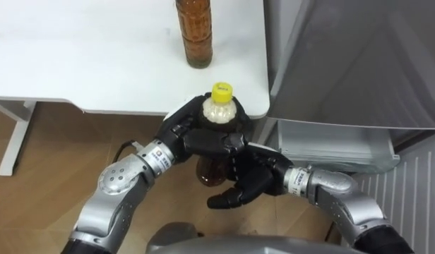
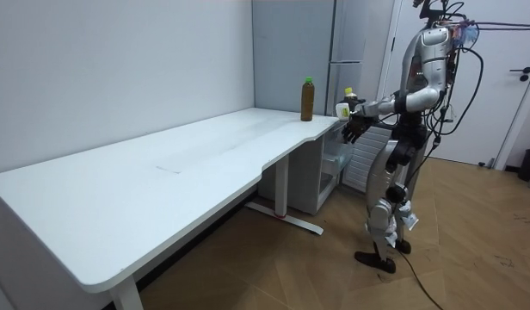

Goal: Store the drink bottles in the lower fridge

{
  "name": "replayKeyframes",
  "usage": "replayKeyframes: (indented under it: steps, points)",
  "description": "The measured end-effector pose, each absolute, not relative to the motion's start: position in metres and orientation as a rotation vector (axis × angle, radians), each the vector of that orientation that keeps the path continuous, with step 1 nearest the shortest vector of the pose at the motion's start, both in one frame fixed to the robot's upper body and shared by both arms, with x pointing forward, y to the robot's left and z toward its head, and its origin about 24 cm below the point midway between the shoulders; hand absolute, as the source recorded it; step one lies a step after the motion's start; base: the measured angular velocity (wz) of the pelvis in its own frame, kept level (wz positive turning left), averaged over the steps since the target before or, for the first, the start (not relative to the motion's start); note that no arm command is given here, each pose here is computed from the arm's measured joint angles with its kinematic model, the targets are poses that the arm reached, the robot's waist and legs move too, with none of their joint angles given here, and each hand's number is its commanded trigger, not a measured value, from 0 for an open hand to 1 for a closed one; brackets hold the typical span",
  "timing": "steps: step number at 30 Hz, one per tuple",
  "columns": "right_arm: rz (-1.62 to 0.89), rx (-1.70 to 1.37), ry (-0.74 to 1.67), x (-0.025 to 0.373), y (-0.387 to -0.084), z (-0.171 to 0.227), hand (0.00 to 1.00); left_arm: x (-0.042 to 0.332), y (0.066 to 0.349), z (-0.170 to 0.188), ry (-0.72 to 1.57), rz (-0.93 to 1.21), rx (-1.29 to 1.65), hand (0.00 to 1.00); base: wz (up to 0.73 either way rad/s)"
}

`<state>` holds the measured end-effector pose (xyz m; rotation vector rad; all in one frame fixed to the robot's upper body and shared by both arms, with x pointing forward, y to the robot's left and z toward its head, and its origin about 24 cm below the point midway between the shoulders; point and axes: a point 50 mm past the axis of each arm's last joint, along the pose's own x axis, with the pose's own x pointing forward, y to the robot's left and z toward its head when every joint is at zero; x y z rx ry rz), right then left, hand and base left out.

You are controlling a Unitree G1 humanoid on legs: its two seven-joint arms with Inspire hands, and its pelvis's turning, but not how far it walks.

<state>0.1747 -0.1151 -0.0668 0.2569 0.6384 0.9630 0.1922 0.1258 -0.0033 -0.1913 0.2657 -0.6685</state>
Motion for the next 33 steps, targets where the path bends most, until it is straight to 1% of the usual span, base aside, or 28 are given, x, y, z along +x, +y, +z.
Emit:
replayKeyframes:
  steps: [3,4,5,6,7,9,17,30,31,32,33]
  points:
    - [0.951,0.275,0.649,0.174,-0.115,-0.068,0.00,0.192,0.125,-0.004,0.268,-0.668,-0.190,1.00,0.00]
    - [0.951,0.276,0.650,0.173,-0.115,-0.068,0.26,0.192,0.125,-0.004,0.269,-0.668,-0.190,1.00,0.00]
    - [0.945,0.287,0.653,0.172,-0.115,-0.069,0.64,0.192,0.125,-0.004,0.271,-0.667,-0.189,1.00,0.00]
    - [0.929,0.316,0.659,0.171,-0.115,-0.070,0.96,0.191,0.124,-0.004,0.271,-0.666,-0.189,1.00,0.00]
    - [0.922,0.327,0.661,0.169,-0.115,-0.070,1.00,0.191,0.124,-0.004,0.271,-0.667,-0.189,1.00,0.00]
    - [0.895,0.362,0.669,0.167,-0.116,-0.072,1.00,0.191,0.124,-0.004,0.273,-0.671,-0.190,1.00,0.00]
    - [0.845,0.342,0.683,0.168,-0.118,-0.074,1.00,0.190,0.117,-0.004,0.270,-0.697,-0.210,1.00,0.00]
    - [0.846,0.347,0.676,0.168,-0.118,-0.073,1.00,0.190,0.115,-0.003,0.270,-0.679,-0.304,1.00,0.00]
    - [0.846,0.347,0.676,0.168,-0.117,-0.073,1.00,0.190,0.115,-0.003,0.270,-0.679,-0.305,0.85,0.00]
    - [0.849,0.346,0.676,0.168,-0.117,-0.073,1.00,0.190,0.115,-0.003,0.271,-0.679,-0.305,0.63,0.00]
    - [0.851,0.346,0.677,0.168,-0.117,-0.073,1.00,0.190,0.115,-0.003,0.273,-0.680,-0.305,0.60,0.00]
